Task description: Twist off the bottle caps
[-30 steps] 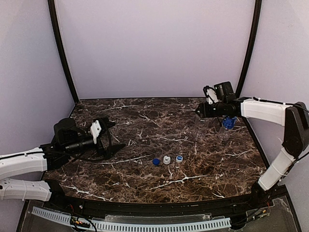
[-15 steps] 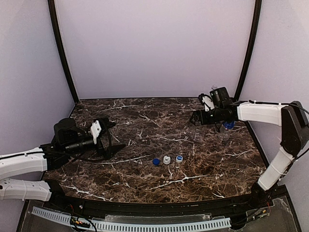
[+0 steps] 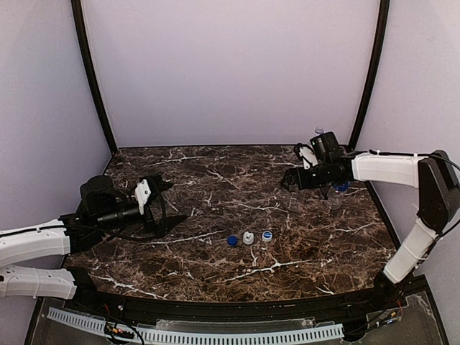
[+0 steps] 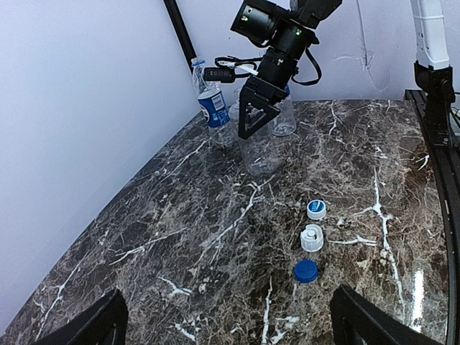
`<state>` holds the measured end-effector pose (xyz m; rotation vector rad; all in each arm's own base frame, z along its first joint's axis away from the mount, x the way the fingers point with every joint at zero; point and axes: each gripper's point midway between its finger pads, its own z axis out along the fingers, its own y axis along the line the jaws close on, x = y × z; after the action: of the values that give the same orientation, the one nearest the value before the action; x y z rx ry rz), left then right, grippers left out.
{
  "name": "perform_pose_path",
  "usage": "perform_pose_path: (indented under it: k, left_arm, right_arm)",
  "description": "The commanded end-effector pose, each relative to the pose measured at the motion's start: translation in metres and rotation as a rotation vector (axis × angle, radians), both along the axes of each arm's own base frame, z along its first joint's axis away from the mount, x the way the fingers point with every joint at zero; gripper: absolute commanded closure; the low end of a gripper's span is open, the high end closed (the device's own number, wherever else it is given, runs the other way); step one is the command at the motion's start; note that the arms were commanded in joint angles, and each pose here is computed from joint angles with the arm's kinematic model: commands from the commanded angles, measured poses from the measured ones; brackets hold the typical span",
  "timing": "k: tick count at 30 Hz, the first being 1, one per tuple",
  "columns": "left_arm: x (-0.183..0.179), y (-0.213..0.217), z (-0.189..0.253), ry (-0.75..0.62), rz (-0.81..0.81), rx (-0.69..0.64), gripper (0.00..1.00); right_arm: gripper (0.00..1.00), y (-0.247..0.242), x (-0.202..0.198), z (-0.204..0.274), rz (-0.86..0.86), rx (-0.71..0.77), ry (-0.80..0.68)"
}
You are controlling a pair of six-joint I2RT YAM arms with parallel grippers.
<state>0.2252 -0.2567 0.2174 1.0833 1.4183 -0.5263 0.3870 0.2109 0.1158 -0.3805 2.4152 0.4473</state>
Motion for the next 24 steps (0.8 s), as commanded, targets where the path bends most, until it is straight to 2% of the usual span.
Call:
perform_pose_path:
  k: [1, 11, 15, 17, 20, 24]
  left_arm:
    - [-0.003, 0.002, -0.012, 0.037, -0.007, 0.014, 0.01]
    - [-0.002, 0.003, -0.010, 0.033, 0.007, 0.010, 0.01]
    - [0.008, 0.011, -0.008, 0.038, 0.076, 0.005, 0.01]
    - [0.020, 0.024, -0.008, 0.053, 0.150, -0.006, 0.01]
    - [0.044, 0.059, -0.009, 0.081, 0.319, -0.046, 0.01]
    - [0.064, 0.111, -0.013, 0.088, 0.538, -0.084, 0.01]
  right_arm:
    - [0.01, 0.002, 0.002, 0.041, 0.007, 0.005, -0.081]
    - [0.01, -0.024, 0.003, 0.108, -0.033, -0.072, -0.219]
    - [0.01, -0.041, 0.004, 0.146, -0.048, -0.031, -0.288]
    - [0.01, -0.063, 0.003, 0.171, -0.101, -0.026, -0.350]
    - [0.01, -0.121, -0.002, 0.196, -0.266, -0.068, -0.425]
    - [0.01, -0.202, -0.028, 0.200, -0.493, -0.095, -0.459]
